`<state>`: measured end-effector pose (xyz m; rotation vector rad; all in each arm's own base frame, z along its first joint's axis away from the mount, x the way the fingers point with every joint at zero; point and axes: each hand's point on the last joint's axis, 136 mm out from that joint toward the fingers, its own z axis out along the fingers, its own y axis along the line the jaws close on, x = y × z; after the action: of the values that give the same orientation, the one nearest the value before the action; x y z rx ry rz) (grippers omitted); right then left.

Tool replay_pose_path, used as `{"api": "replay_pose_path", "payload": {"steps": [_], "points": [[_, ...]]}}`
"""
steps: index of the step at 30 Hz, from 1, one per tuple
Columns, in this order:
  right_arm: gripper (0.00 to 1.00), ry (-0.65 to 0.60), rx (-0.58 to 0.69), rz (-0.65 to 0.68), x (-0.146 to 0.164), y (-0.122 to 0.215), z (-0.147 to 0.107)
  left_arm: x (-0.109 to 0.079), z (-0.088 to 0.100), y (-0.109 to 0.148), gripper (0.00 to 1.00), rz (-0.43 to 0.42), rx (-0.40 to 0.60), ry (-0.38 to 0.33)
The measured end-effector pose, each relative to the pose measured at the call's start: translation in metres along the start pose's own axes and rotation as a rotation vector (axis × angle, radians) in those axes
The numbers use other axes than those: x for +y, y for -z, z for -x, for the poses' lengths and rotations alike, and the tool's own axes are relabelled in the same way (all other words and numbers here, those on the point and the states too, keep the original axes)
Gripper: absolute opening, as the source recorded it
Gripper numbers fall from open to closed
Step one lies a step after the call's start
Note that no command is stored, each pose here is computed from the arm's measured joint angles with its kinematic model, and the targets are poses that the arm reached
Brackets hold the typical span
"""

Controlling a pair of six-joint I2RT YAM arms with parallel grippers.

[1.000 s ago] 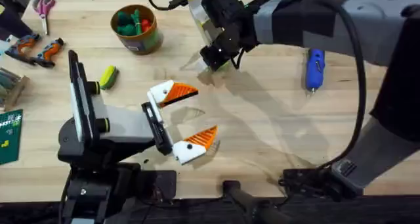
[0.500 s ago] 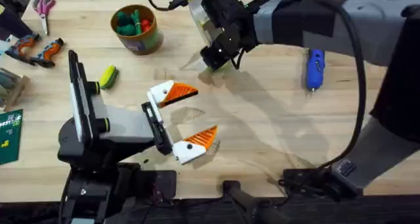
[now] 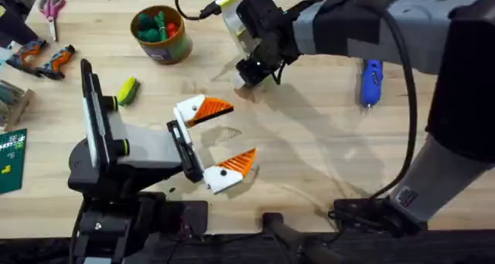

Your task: Pick up the gripper from the table and insert it into the empty holder that is missing its gripper. Then pick up a screw, insert it into the mounting hole, and use the screwdriver to tighten it. Finally, clean up the table by picking up the vegetable and placing it into the bucket.

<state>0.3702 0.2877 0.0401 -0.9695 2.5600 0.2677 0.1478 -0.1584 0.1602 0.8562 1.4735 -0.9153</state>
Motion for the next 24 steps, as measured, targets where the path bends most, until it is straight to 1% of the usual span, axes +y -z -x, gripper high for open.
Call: {"api": "replay_pose_path", "payload": {"steps": [3,4,7,12,21,24], "points": [[0.413,0.000,0.000,0.000,0.000,0.000,0.000,0.000,0.000,0.000,0.994,0.000,0.000,0.000],[0.474,0.001,-0.002,0.000,0.000,0.000,0.000,0.000,0.000,0.000,0.994,0.000,0.000,0.000],[0.509,0.000,-0.002,0.000,0.000,0.000,0.001,0.000,0.000,0.000,0.994,0.000,0.000,-0.001],[0.545,0.000,-0.005,0.000,0.000,0.002,0.003,0.000,0.000,0.000,0.993,0.000,0.000,-0.002],[0.552,0.000,-0.001,0.000,0.000,0.014,0.014,0.000,0.000,0.000,0.993,0.000,0.000,-0.003],[0.551,-0.001,0.016,0.002,0.001,0.015,0.010,0.000,0.000,0.000,0.993,0.000,0.000,-0.003]]}}
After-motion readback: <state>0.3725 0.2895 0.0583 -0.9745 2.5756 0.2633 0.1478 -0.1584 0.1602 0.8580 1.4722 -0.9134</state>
